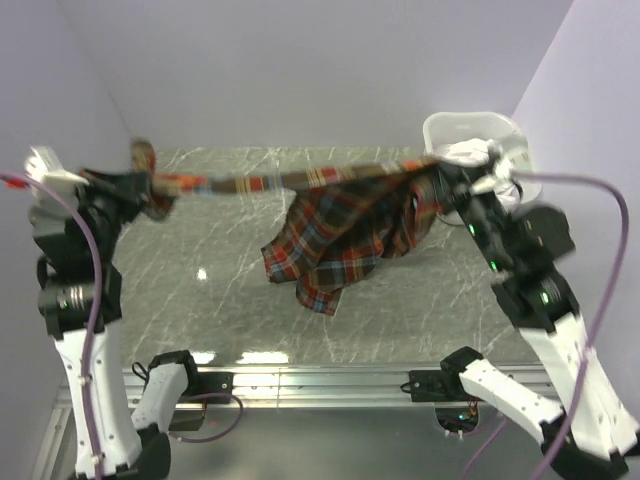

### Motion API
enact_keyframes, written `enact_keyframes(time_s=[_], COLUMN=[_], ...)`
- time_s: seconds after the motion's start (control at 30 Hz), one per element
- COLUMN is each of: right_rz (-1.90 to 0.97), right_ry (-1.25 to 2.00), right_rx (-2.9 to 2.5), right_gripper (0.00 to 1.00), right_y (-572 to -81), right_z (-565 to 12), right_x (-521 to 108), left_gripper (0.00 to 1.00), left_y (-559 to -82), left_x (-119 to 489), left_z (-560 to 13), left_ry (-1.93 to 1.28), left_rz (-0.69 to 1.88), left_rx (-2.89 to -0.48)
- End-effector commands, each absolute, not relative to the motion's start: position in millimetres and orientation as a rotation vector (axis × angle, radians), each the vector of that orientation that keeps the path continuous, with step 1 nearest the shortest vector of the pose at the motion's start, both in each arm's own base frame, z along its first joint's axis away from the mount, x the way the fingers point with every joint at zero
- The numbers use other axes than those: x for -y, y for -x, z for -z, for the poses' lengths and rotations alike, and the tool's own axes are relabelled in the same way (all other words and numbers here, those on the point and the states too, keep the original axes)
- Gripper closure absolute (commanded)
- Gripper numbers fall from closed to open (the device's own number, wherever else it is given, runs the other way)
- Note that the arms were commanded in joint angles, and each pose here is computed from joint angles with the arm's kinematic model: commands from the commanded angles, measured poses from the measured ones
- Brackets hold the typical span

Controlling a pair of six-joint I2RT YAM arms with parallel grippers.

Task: Fold and stack the long sleeve shirts
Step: Flatten the shirt out

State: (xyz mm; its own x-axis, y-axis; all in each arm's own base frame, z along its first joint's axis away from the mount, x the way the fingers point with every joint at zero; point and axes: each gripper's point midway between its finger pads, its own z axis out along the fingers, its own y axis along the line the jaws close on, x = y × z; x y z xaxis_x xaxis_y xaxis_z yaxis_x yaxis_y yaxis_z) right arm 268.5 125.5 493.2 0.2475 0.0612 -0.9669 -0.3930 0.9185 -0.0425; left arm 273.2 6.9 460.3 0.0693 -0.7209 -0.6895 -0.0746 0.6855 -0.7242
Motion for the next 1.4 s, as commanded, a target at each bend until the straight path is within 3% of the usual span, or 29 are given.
enact_keyframes(time_s=[0.0, 0.1, 0.17, 0.33, 0.43, 0.67, 1.0, 1.17, 1.37], right_rz=[-0.451, -0.517, -0.536, -0.63, -0.767, -0.916, -0.824, -0.757, -0.719], right_ry=[0.313, 0.349, 0.323, 0.345, 0.373, 0.393, 0.265, 0.236, 0.233], right_rx=[-1.299, -1.387, -1.429, -1.566, -1.529, -1.742, -1.858, -1.914, -1.924], right_gripper=[1.0, 1.0, 1.0, 1.0, 0.98, 0.99, 1.0, 1.0, 1.0], right_y=[-223, -189, -169, -133, -118, -127, -154, -166, -172], right_z=[-461, -410, -382, -322, -325, -269, -237, -224, -225], right_x=[-122, -117, -107, -106, -120, -151, -145, -140, -138], left_gripper=[0.84, 0.78, 0.66, 0.33, 0.26, 0.23, 0.25, 0.28, 0.35], left_y=[-251, -221, -209, -223, -242, -316, -402, -429, -439], left_x=[19, 27, 26, 24, 27, 60, 183, 214, 228], left_z=[-363, -335, -319, -285, -278, -228, -163, -108, -93], left_ry=[0.724, 0.71, 0.711, 0.685, 0.712, 0.759, 0.805, 0.823, 0.807], left_rz=[0.597, 0.59, 0.546, 0.527, 0.573, 0.783, 0.807, 0.723, 0.673], left_rx=[-1.736, -1.768, -1.792, -1.831, -1.851, -2.051, -2.279, -2.427, -2.47])
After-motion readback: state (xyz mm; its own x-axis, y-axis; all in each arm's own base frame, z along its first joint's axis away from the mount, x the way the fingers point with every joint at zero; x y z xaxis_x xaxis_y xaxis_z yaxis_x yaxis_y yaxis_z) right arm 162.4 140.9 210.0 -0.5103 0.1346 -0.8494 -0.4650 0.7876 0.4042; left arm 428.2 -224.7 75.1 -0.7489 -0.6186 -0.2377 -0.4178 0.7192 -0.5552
